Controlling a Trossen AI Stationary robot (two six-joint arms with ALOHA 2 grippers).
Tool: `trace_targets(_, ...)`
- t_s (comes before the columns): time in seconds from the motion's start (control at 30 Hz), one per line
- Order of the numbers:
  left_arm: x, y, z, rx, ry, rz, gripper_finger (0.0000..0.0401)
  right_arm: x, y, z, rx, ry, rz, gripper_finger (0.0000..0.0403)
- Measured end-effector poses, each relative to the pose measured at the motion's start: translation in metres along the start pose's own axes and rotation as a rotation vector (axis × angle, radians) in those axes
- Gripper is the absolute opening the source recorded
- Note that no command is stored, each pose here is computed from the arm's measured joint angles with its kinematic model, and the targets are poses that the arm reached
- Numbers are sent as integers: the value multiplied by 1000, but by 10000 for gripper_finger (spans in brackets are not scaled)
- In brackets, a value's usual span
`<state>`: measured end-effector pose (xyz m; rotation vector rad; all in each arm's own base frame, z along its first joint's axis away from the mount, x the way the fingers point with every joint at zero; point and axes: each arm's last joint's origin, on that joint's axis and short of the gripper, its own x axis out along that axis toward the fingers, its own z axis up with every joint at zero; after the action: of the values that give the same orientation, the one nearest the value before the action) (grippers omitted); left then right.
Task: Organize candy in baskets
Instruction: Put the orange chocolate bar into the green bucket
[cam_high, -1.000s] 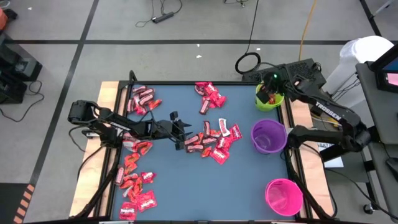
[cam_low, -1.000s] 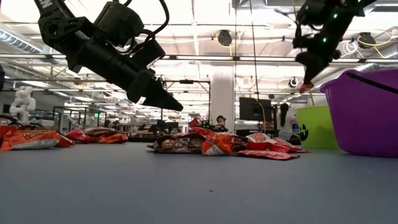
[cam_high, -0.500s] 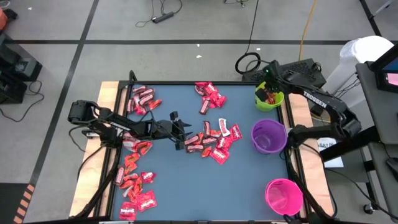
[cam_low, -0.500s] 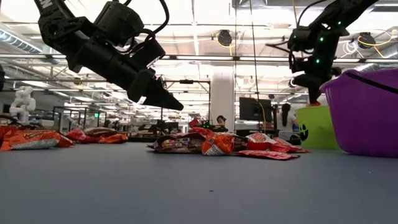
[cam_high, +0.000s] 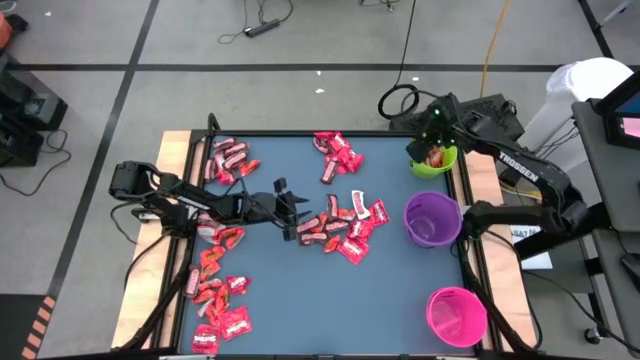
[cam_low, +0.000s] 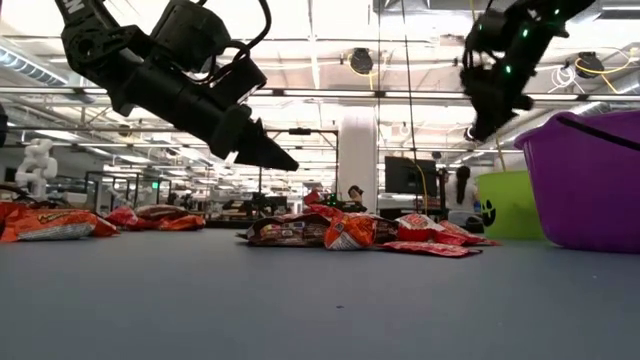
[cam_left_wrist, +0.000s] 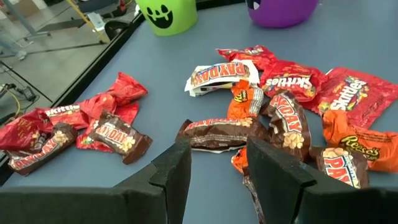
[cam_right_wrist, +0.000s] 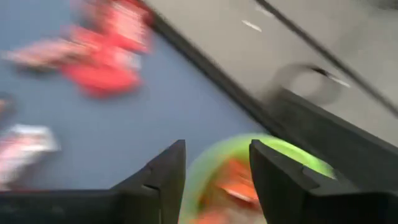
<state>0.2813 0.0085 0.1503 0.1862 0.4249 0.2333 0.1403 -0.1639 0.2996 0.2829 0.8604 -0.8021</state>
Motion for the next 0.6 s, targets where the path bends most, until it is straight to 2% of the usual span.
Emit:
trace_targets(0.1, 0, 0, 0, -1, -2, 1, 162, -5, 19, 6, -30, -82, 195, 177)
trace_targets(0.17, 0, 0, 0, -1, -2, 1, 162, -6, 31, 9, -71, -112, 267, 178)
trace_targets(0.43, 0, 0, 0, 0, 0, 1, 162, 2, 82, 17, -246, -175, 414, 171)
trace_targets(0.6, 0, 0, 0, 0, 0, 1, 162, 18, 112, 19, -320, -165, 477, 171)
